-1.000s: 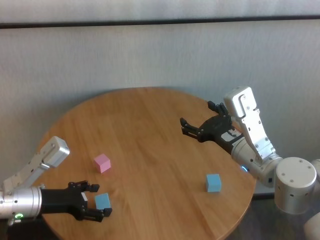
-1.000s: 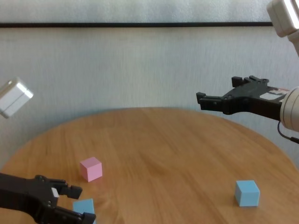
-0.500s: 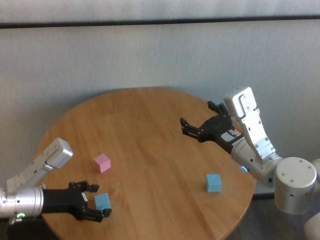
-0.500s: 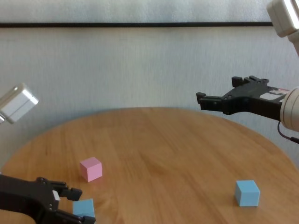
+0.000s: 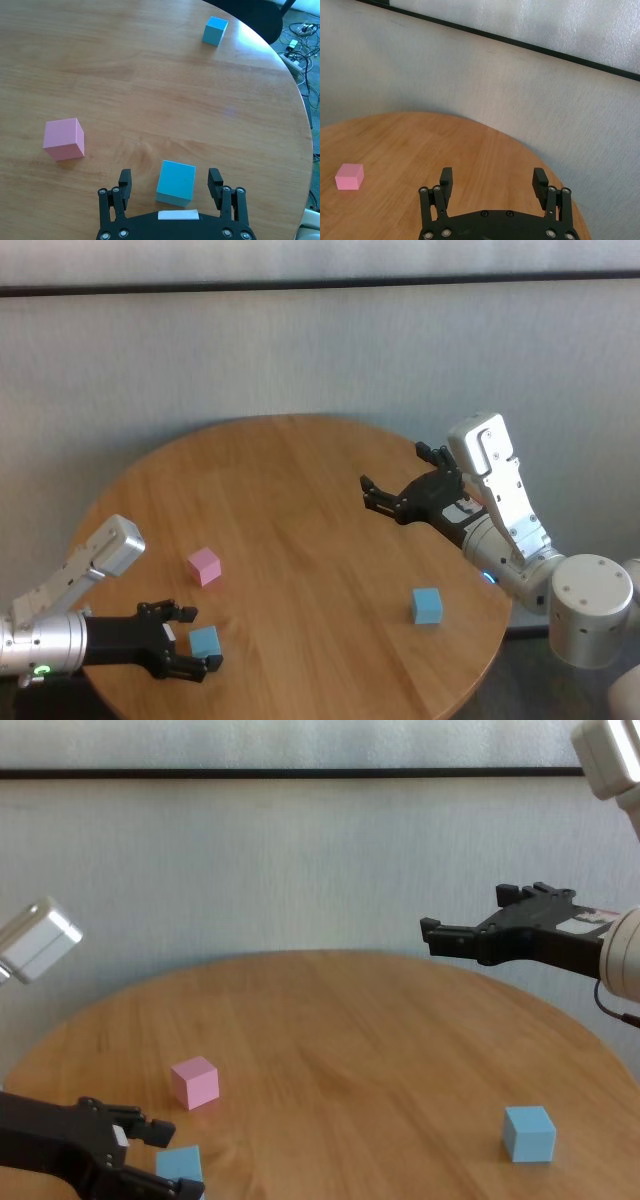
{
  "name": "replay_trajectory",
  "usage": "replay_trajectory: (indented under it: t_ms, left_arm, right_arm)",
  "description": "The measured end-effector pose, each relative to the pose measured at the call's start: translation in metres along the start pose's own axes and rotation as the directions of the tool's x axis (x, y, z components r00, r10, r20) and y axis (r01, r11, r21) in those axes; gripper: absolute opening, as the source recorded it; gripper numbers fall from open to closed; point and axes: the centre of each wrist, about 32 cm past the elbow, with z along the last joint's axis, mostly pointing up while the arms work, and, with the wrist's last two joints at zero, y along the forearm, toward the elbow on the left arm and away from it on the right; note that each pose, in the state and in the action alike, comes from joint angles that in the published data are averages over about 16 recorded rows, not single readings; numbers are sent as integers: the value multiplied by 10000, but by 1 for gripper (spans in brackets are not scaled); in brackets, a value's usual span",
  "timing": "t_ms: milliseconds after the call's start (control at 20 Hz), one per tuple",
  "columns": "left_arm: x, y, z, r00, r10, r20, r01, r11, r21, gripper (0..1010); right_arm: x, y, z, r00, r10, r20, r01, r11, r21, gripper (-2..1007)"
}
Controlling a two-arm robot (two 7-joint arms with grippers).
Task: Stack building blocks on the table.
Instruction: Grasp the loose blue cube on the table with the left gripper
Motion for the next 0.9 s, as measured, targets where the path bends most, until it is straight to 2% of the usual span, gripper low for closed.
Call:
replay_trajectory:
  t_ms: [450, 900]
  left_arm:
    - [0, 4, 2, 10000, -21, -9, 21, 10000, -7, 913]
    - [-1, 6, 2, 10000, -32, -22, 32, 10000, -9, 660]
  right_arm:
    - [0, 0, 0, 10000, 0, 0, 0, 10000, 0, 1005]
    - [0, 0, 0, 10000, 0, 0, 0, 10000, 0, 1005]
